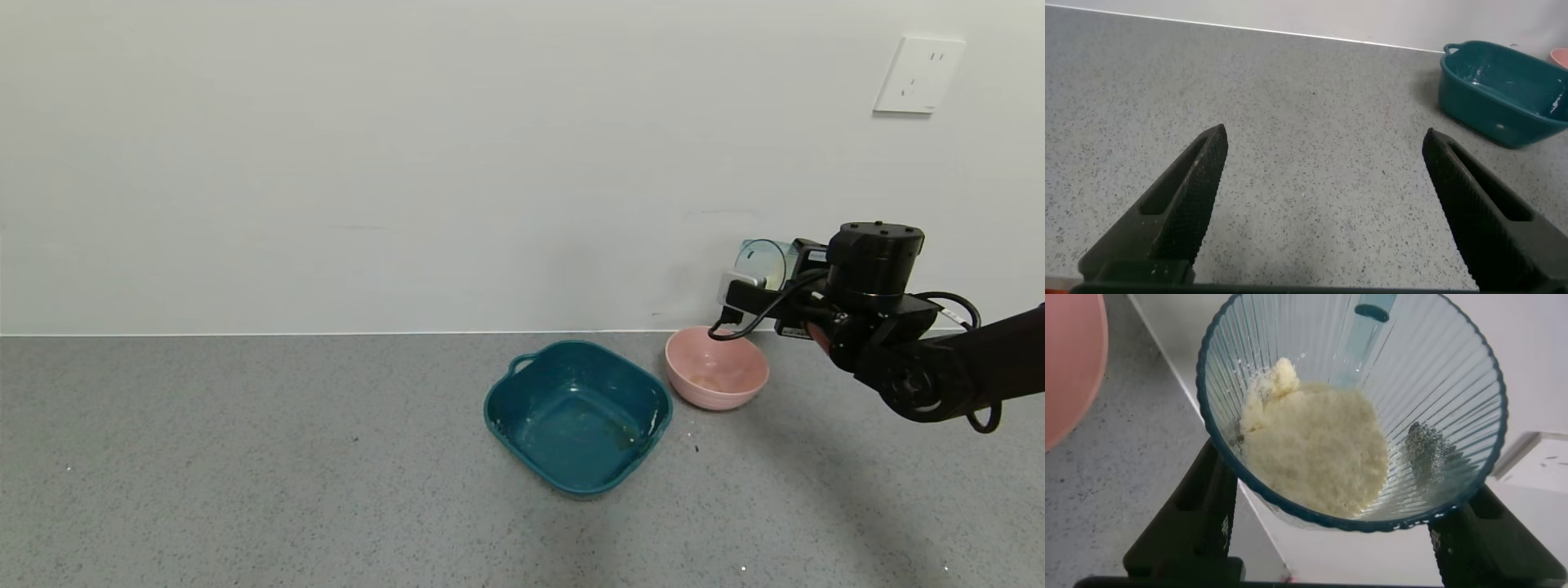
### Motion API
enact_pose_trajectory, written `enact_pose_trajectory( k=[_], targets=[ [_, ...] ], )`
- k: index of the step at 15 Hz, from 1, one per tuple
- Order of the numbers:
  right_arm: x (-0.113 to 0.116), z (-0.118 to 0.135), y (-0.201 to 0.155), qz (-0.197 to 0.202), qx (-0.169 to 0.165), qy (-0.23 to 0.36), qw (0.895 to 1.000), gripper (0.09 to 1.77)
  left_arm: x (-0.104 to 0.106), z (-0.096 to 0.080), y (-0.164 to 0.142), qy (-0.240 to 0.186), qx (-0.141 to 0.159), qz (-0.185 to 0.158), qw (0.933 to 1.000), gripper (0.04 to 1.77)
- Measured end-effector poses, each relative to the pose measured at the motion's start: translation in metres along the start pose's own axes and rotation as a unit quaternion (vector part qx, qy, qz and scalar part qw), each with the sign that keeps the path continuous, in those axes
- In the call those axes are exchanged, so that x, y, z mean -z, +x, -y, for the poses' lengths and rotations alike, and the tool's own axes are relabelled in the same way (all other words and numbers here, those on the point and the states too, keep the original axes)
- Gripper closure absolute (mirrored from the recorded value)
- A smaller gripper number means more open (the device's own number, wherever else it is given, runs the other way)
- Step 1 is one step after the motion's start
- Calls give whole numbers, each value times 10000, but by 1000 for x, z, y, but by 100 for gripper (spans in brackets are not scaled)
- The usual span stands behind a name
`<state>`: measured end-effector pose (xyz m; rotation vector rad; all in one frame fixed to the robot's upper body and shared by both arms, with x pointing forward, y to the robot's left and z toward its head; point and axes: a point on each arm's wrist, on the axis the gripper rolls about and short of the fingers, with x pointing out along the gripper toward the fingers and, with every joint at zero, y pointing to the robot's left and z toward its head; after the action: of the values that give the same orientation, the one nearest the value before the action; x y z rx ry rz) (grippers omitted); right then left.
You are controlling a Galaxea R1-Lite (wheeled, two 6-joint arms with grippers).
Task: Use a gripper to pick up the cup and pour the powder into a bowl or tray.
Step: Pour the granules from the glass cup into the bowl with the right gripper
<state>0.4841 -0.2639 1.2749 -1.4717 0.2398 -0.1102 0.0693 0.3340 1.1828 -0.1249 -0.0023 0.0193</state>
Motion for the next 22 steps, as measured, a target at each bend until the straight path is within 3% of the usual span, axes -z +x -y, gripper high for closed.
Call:
enact_pose_trajectory(
  k=[4, 14, 19, 22],
  targets=[
    [-1, -12, 3, 40, 294, -514, 9982, 52, 0, 0, 0, 0, 0, -2, 10000, 9],
    [-3, -43, 3, 102, -37, -1698, 9854, 52, 0, 0, 0, 0, 2, 0, 10000, 9],
    [-2, -46, 2, 77, 189, -2237, 9744, 52, 0, 0, 0, 0, 2, 0, 10000, 9],
    [-1, -52, 2, 75, 154, -2468, 9689, 52, 0, 0, 0, 0, 2, 0, 10000, 9]
  ],
)
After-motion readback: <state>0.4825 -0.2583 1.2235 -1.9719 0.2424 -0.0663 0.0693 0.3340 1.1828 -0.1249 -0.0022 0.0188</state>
